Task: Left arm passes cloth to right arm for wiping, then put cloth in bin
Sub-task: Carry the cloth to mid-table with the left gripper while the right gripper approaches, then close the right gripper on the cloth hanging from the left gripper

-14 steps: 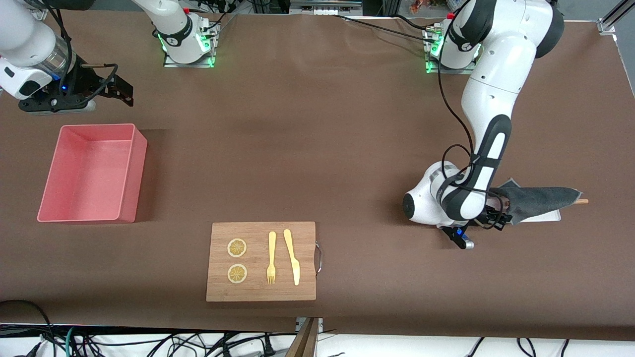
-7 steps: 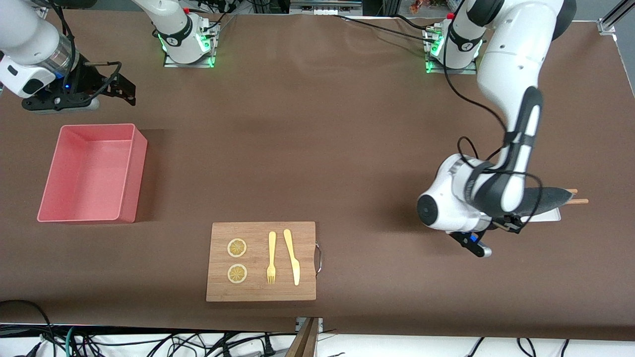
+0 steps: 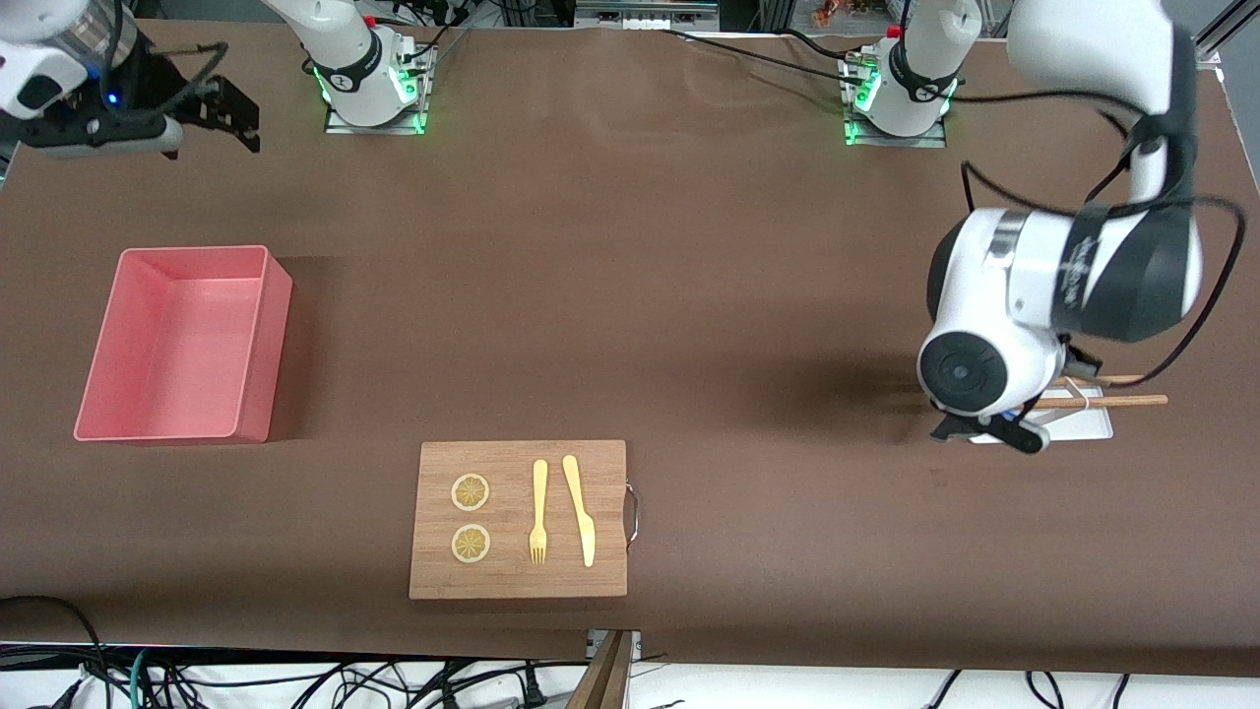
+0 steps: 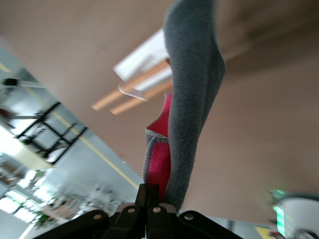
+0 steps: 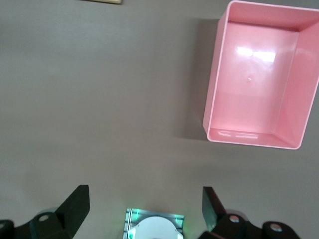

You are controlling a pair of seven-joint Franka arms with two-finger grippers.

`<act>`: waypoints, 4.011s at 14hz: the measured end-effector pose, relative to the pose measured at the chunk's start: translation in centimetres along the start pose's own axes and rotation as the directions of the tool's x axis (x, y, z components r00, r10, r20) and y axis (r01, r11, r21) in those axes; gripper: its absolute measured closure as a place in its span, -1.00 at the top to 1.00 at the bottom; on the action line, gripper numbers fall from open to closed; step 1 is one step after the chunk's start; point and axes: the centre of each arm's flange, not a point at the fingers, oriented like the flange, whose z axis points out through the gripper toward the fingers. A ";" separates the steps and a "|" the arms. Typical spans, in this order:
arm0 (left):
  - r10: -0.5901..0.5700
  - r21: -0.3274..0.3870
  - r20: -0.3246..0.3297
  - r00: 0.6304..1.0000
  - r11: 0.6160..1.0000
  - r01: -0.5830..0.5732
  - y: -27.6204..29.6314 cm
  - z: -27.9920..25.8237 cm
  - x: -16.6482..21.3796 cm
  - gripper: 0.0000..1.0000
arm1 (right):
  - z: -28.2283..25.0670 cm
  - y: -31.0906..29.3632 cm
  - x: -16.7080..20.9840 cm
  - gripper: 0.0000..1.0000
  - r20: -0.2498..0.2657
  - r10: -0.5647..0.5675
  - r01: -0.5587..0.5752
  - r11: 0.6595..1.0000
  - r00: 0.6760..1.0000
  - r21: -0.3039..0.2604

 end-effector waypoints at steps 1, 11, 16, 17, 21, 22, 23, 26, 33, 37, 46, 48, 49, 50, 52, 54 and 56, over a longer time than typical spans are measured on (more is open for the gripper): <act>0.014 -0.050 -0.020 1.000 0.999 -0.015 0.6 -1.4 -1.6 -0.96 | -1.1 -0.5 -0.2 1.00 -0.014 -0.072 0.072 0.997 0.997 0.001; -0.097 -0.340 -0.383 0.919 0.939 -0.043 18.8 -18.4 -9.1 -0.96 | 5.8 -0.8 6.3 1.00 -0.131 -0.745 0.749 0.616 0.654 0.243; -0.202 -0.566 -0.508 0.837 0.811 -0.147 23.0 -22.6 -8.0 -0.96 | 14.6 4.5 11.2 1.00 -0.439 -0.788 0.891 0.299 0.432 0.341; -0.215 -0.601 -0.515 0.830 0.780 -0.171 23.9 -23.2 -7.5 -0.96 | 17.0 5.3 12.1 1.00 -0.502 -0.770 0.907 0.238 0.394 0.347; -0.252 -0.646 -0.554 0.793 0.731 -0.219 26.4 -24.6 -6.4 -0.96 | 25.5 5.2 14.6 1.00 -0.684 -0.655 0.931 0.085 0.320 0.354; -0.257 -0.656 -0.556 0.791 0.720 -0.227 26.6 -24.8 -6.5 -0.96 | 27.5 4.8 15.0 1.00 -0.720 -0.615 0.931 0.066 0.320 0.358; -0.260 -0.660 -0.555 0.790 0.716 -0.228 26.5 -24.8 -6.5 -0.96 | 29.5 4.4 15.5 1.00 -0.752 -0.573 0.932 0.058 0.325 0.359; -0.268 -0.665 -0.550 0.791 0.713 -0.220 26.3 -24.8 -6.4 -0.96 | 34.3 1.4 17.1 1.00 -0.822 -0.451 0.932 0.068 0.348 0.357; -0.283 -0.691 -0.538 0.794 0.688 -0.223 28.8 -26.5 -8.5 -0.96 | 35.7 -14.3 19.2 1.00 -0.928 -0.282 0.970 0.085 0.243 0.228; -0.287 -0.698 -0.560 0.778 0.669 -0.256 28.5 -27.9 -11.0 -0.96 | 35.7 -19.9 18.7 1.00 -0.931 -0.287 0.973 0.109 0.226 0.203; -0.295 -0.711 -0.574 0.764 0.643 -0.285 28.6 -29.5 -14.2 -0.96 | 36.6 -21.5 16.7 1.00 -0.931 -0.306 0.980 0.077 0.198 0.183; -0.295 -0.711 -0.574 0.764 0.643 -0.285 28.7 -29.6 -14.2 -0.96 | 33.8 -22.4 16.5 1.00 -0.941 -0.302 0.988 0.060 0.153 0.141; -0.295 -0.710 -0.574 0.764 0.643 -0.285 28.7 -29.5 -14.2 -0.96 | 32.5 -22.9 16.1 1.00 -0.944 -0.301 0.991 0.050 0.134 0.125; -0.297 -0.711 -0.574 0.763 0.642 -0.285 28.7 -29.6 -14.2 -0.96 | 31.5 -23.3 15.3 1.00 -0.946 -0.301 0.993 0.040 0.121 0.115; -0.310 -0.715 -0.580 0.753 0.637 -0.288 28.6 -29.7 -14.0 -0.96 | 30.8 -24.1 13.6 1.00 -0.945 -0.308 0.993 0.021 0.115 0.114; -0.315 -0.717 -0.581 0.750 0.635 -0.289 28.6 -29.7 -13.8 -0.96 | 31.1 -24.6 12.1 1.00 -0.941 -0.316 0.992 0.008 0.124 0.128; -0.315 -0.717 -0.580 0.751 0.634 -0.287 28.7 -29.7 -13.6 -0.96 | 31.5 -24.6 11.0 1.00 -0.939 -0.323 0.992 -0.003 0.121 0.128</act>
